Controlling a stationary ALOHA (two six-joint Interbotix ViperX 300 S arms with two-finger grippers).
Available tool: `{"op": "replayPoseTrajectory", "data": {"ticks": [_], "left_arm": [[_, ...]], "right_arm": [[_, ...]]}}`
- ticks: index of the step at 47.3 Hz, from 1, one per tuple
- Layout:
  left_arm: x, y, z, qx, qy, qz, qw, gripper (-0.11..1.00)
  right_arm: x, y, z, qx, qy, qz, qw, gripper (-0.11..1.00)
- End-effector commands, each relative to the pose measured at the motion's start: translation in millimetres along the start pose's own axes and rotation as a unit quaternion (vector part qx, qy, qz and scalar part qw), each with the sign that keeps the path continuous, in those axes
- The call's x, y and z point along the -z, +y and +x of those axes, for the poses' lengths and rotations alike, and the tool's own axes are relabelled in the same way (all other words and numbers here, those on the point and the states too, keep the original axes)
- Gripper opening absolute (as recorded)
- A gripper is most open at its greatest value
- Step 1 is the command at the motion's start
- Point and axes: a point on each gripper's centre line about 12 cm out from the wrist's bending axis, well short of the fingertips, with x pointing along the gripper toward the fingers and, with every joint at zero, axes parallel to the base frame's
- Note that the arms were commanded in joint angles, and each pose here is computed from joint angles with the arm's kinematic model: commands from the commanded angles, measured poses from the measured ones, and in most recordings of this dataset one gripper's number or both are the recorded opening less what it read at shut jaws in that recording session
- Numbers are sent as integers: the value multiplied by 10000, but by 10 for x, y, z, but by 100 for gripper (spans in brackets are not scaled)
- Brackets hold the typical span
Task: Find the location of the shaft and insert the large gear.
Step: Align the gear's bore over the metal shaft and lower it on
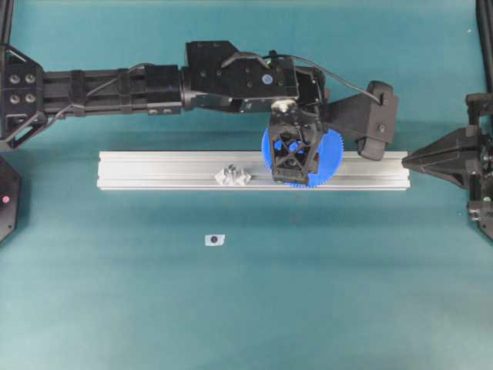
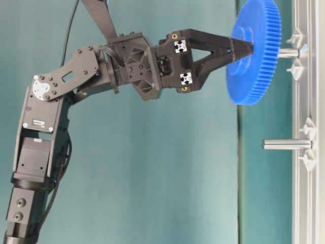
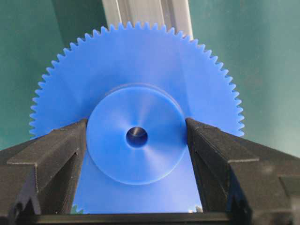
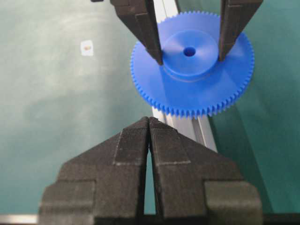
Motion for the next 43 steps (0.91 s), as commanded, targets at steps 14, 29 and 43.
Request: {"op": "replayPoseTrajectory", "data": {"ticks": [14,29,43], "left_arm": [[48,176,-147,-116,-95,-134,9998,72],[131,136,-154,-77,5,-141,9999,72],[97,140,-146,-95,-54,-103,9999,72]], "right_arm": [[-34,2,4,3,-31,126,9999,3],[-38,-1,2,8,-48,129,9999,3],[-38,2,2,1,-47,126,9999,3]]}}
